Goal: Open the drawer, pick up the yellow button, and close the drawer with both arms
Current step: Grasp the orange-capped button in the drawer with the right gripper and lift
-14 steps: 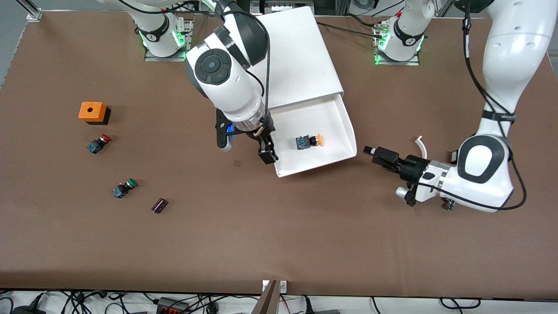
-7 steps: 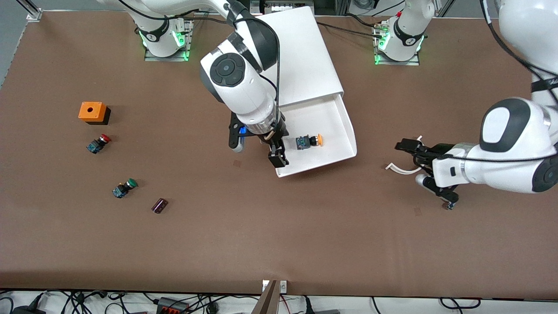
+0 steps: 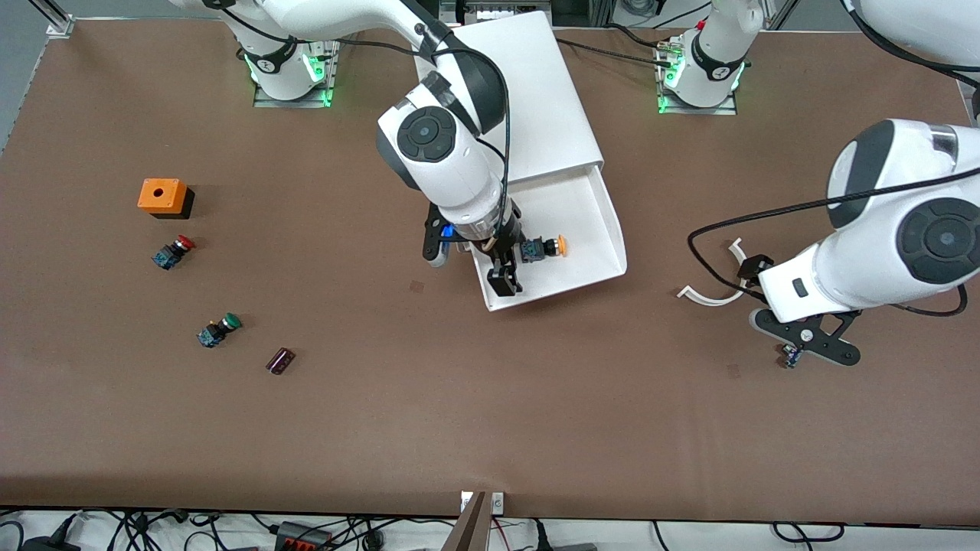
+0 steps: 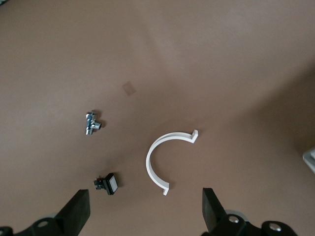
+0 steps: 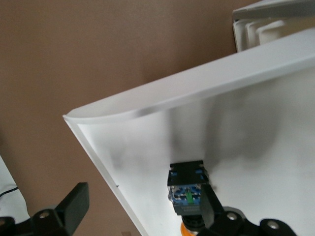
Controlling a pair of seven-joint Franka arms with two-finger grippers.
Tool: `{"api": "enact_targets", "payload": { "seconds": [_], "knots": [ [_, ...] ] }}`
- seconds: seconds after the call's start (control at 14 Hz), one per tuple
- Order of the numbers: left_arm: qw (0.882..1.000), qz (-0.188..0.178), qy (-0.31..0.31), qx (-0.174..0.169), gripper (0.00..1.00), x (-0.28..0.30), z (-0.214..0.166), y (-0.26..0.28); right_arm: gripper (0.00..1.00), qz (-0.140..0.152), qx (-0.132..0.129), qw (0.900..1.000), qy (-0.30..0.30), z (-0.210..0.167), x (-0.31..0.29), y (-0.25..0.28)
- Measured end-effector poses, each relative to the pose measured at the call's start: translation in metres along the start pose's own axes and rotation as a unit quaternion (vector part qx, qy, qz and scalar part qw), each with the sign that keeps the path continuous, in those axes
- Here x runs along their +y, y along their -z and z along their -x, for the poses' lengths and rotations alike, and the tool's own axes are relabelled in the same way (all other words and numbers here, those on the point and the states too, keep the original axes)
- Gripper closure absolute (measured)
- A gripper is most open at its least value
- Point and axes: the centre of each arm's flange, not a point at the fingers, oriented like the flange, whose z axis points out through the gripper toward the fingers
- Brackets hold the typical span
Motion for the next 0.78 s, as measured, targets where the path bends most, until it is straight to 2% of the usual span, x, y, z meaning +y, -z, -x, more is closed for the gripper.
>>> {"api": "enact_targets", "payload": {
  "seconds": [0.28, 0.5, 0.78],
  "knots": [
    [0.998, 0.015, 0.054, -0.004, 0.00, -0.008, 0.000, -0.007, 0.00, 0.011, -0.012, 1.000, -0.008, 0.004, 0.004, 0.000],
    [0.997, 0.033, 0.068, -0.006, 0.00, -0.025, 0.003, -0.012, 0.00, 0.015, -0.011, 1.000, -0.005, 0.007, 0.009, -0.003],
    [0.997, 0.035, 0.066, -0.006, 0.00, -0.023, 0.003, -0.012, 0.00, 0.028, -0.001, 1.000, -0.001, 0.010, 0.017, -0.010]
  ]
}}
